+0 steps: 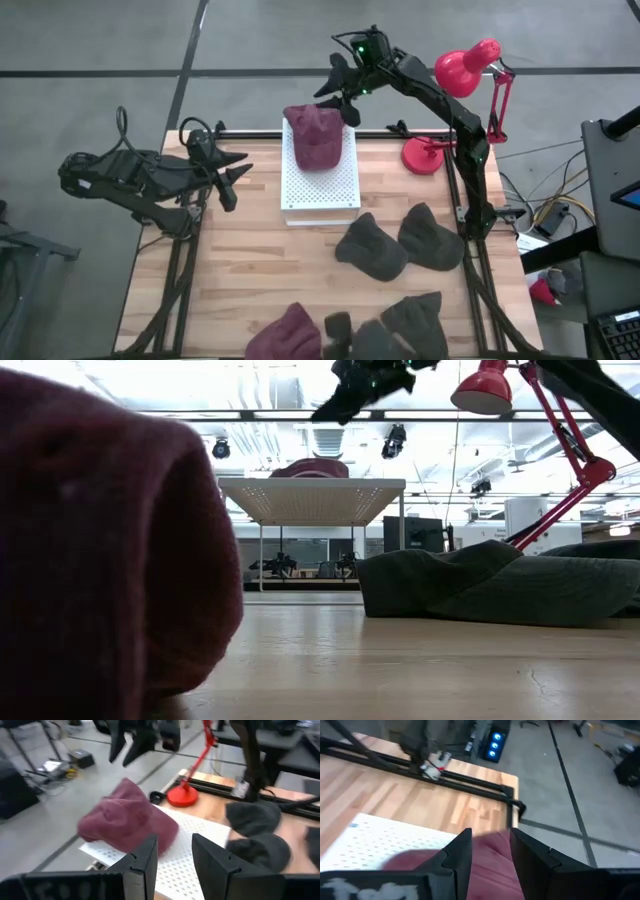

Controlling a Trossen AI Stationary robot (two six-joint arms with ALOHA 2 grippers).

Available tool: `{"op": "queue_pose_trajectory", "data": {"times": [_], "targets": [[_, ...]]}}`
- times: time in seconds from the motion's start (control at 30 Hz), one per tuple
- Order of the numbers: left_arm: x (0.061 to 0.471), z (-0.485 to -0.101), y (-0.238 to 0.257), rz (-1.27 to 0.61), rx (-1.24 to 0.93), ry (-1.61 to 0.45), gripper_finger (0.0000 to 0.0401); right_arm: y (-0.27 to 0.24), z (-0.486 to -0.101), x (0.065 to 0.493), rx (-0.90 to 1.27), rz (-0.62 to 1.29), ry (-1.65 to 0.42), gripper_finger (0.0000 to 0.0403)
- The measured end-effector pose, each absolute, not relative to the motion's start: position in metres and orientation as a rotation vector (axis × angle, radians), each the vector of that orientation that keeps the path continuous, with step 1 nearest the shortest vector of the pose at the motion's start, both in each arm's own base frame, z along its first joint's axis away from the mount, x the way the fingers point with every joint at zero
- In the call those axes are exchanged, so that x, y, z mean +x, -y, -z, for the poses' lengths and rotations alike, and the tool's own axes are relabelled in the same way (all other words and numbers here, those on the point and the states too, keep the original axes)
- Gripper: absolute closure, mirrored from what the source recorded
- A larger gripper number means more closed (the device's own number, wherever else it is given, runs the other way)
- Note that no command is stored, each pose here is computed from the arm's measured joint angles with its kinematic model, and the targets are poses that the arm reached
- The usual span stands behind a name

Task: Pick & Place hat
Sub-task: Stack the red cap on the red caps on the shelf

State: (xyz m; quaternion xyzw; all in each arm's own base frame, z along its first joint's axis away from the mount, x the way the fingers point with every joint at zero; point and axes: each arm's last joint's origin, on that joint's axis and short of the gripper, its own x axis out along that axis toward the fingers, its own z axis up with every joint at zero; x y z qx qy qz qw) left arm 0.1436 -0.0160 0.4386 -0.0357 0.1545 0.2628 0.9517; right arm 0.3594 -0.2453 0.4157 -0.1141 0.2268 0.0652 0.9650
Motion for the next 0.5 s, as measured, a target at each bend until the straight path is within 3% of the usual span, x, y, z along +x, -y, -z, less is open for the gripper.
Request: {"op": "queue_pose_trajectory", "data": {"times": [0.23, 0.5], "targets": [[0.139, -0.428, 0.019, -0.405, -0.137, -0.447, 0.0286, 0.18, -0.436, 0.364, -0.246, -0.273, -0.479, 0.0292], [0.137, -0.414, 0.025, -0.221, -0.23, -0.641, 0.0286, 0.106, -0.43, 0.37, -0.139, -0.422, -0.661, 0.0306]]}}
